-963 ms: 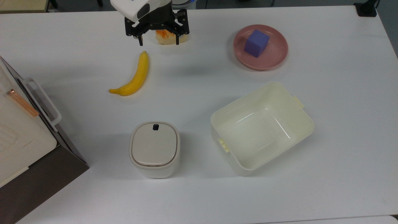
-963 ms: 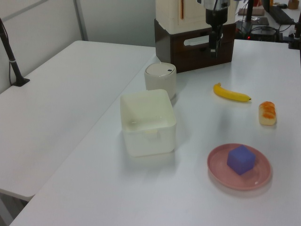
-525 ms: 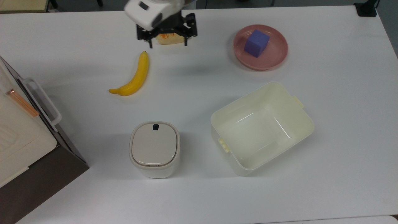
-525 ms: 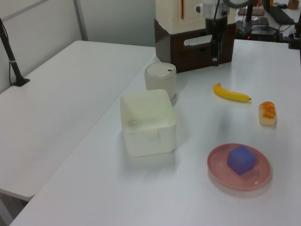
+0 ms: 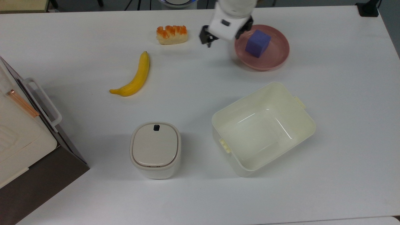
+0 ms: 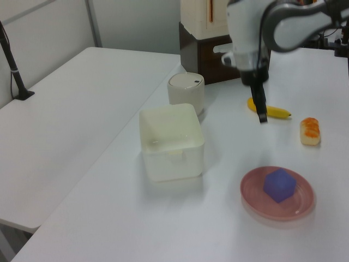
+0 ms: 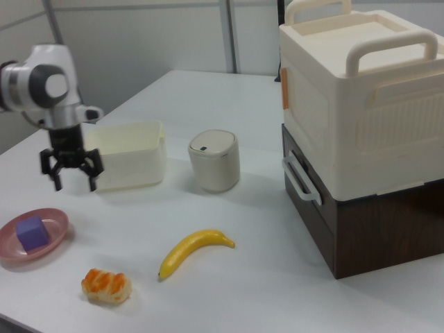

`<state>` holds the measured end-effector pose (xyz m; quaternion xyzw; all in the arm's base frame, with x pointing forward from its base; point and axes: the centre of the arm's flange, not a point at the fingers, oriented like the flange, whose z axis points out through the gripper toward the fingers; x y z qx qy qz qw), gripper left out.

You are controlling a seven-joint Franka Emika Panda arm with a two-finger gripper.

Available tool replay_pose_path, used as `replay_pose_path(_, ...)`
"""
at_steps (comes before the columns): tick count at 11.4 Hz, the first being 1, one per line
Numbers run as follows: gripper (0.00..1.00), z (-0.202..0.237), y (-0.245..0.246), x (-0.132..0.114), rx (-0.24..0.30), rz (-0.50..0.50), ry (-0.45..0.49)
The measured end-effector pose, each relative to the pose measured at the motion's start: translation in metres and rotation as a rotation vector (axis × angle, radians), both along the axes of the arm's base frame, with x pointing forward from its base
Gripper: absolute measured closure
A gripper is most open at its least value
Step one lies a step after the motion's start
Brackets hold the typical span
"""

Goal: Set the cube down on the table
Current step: 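Lower the gripper and close it on the purple cube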

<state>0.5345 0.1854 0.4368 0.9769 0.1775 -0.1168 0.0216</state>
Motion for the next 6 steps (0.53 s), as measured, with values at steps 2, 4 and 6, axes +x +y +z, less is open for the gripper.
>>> replay_pose_path(2, 0.00, -0.030, 0.051, -0.029, 0.004, 0.100, 0.016)
replay_pose_path(4, 0.00, -0.055, 0.092, -0.057, 0.008, 0.190, 0.036)
replay_pose_path(6, 0.00, -0.070, 0.120, -0.076, 0.002, 0.261, 0.061)
